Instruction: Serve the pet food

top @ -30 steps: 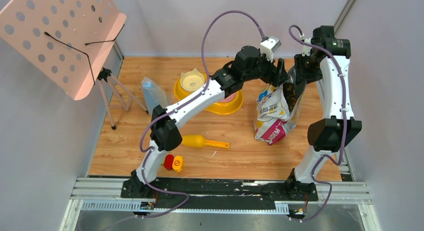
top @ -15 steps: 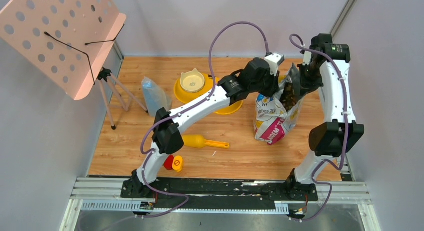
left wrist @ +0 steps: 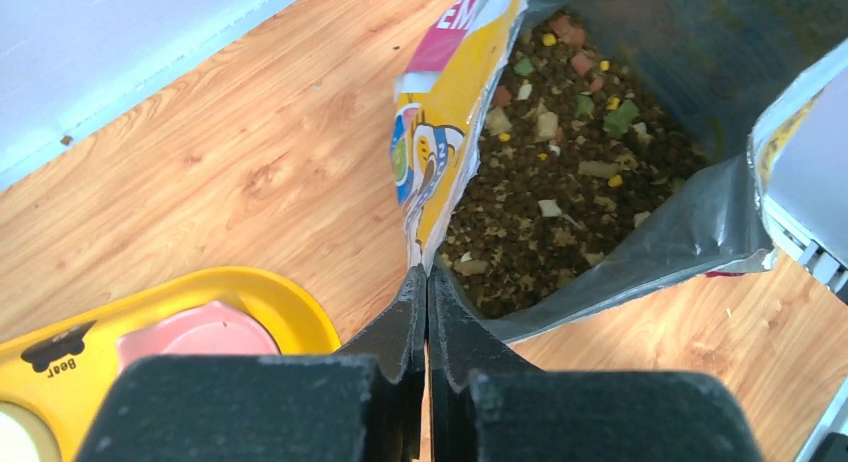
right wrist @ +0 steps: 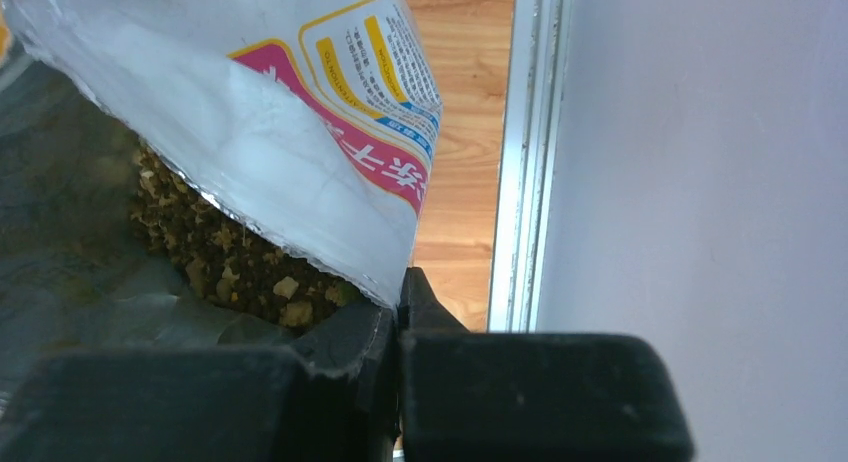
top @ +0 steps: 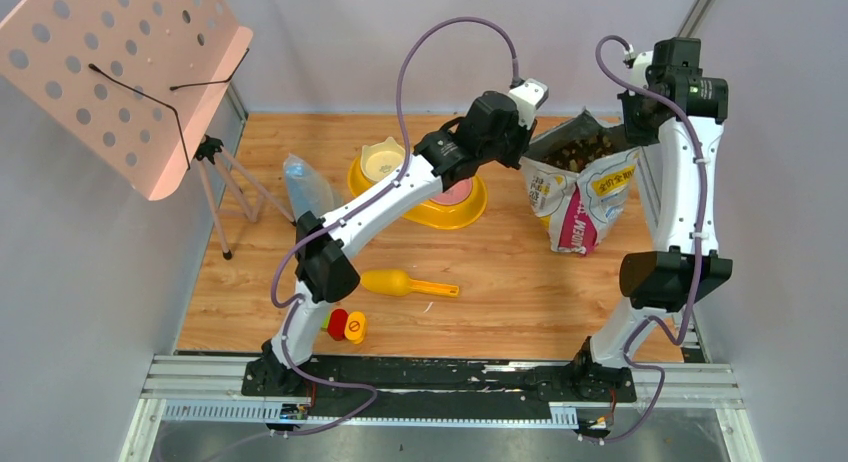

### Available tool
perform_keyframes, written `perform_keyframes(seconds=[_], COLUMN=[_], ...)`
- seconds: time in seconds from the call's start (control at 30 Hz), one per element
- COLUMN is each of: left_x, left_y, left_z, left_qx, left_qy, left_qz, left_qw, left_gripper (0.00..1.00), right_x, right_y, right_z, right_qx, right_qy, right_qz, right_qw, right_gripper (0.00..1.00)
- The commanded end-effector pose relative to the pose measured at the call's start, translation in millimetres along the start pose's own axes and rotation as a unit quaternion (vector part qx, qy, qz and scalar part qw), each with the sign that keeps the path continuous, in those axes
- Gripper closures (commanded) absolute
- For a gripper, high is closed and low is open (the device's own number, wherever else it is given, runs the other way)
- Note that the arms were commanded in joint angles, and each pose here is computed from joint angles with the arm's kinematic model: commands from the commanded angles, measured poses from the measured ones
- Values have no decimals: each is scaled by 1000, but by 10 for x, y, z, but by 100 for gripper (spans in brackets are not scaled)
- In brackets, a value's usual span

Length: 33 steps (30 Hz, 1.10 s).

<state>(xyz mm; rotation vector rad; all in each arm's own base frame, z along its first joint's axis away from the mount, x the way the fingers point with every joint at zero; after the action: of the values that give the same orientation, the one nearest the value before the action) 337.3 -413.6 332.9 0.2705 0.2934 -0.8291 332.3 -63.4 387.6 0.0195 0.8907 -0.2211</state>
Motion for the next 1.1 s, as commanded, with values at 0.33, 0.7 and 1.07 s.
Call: perform_keyframes(seconds=[0.33, 0.7, 1.07], left_x=[-481, -501, -979], left_y=[77, 4, 245], left_z=[726, 800, 621], left_qx=[-23, 1, 59], left_qy=[-141, -172, -142], left_qz=[-33, -75, -81], left_qw=[989, 982, 985], left_gripper=[95, 40, 24], right_x=[-231, -140, -510], right_y=[90, 98, 103], right_z=[121, 126, 220], right_qx=[35, 57, 66], right_qy=[-75, -55, -117], right_qz=[63, 64, 102], right_qw=[995, 995, 986], right_gripper=[69, 54, 32])
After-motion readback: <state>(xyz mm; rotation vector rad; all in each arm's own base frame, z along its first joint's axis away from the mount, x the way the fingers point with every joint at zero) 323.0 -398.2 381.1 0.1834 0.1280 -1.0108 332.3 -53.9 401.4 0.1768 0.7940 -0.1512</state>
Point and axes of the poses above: each gripper's point midway between its finger pads, its own x axis out along the fingers, its own y axis along the line the jaws close on, z = x × y, the point moved 9 cm from there along -x, back along the fingers, and after that the axes turned 14 degrees about x, right-handed, at the moved point
